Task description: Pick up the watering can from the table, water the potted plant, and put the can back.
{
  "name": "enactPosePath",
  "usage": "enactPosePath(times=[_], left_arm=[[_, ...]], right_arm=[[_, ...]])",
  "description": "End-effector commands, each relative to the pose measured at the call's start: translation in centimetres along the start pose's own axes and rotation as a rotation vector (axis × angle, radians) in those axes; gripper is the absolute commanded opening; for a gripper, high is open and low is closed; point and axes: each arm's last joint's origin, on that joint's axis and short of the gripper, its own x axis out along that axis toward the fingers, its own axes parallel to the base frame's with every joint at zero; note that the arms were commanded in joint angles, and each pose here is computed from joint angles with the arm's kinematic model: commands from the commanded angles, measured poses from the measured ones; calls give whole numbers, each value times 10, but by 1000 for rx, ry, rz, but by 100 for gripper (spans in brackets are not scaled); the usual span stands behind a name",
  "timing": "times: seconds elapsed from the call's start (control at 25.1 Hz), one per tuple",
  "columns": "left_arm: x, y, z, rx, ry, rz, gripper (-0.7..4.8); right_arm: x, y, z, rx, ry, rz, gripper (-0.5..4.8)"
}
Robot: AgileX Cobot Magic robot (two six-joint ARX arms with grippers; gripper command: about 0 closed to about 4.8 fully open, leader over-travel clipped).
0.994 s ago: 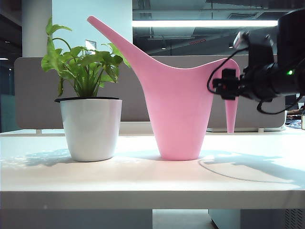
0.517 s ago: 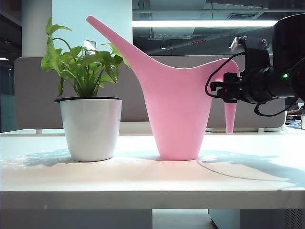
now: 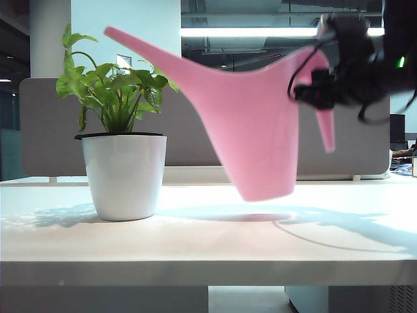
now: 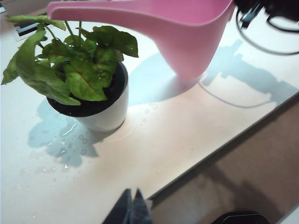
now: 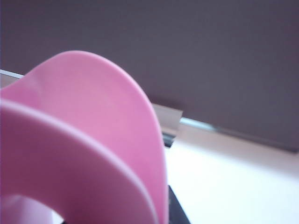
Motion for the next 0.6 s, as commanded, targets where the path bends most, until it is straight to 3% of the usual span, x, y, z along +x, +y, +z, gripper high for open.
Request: enactPosePath(times=[0.04,0.6], left_arm=[[-1,0,1,-6,-11,-4,3],[-1,0,1,-6,-11,-4,3]], right_arm=[[-2,-8,37,-84,-25,-69,-1],[-15,-31,172,-391,-70,-170,-1]])
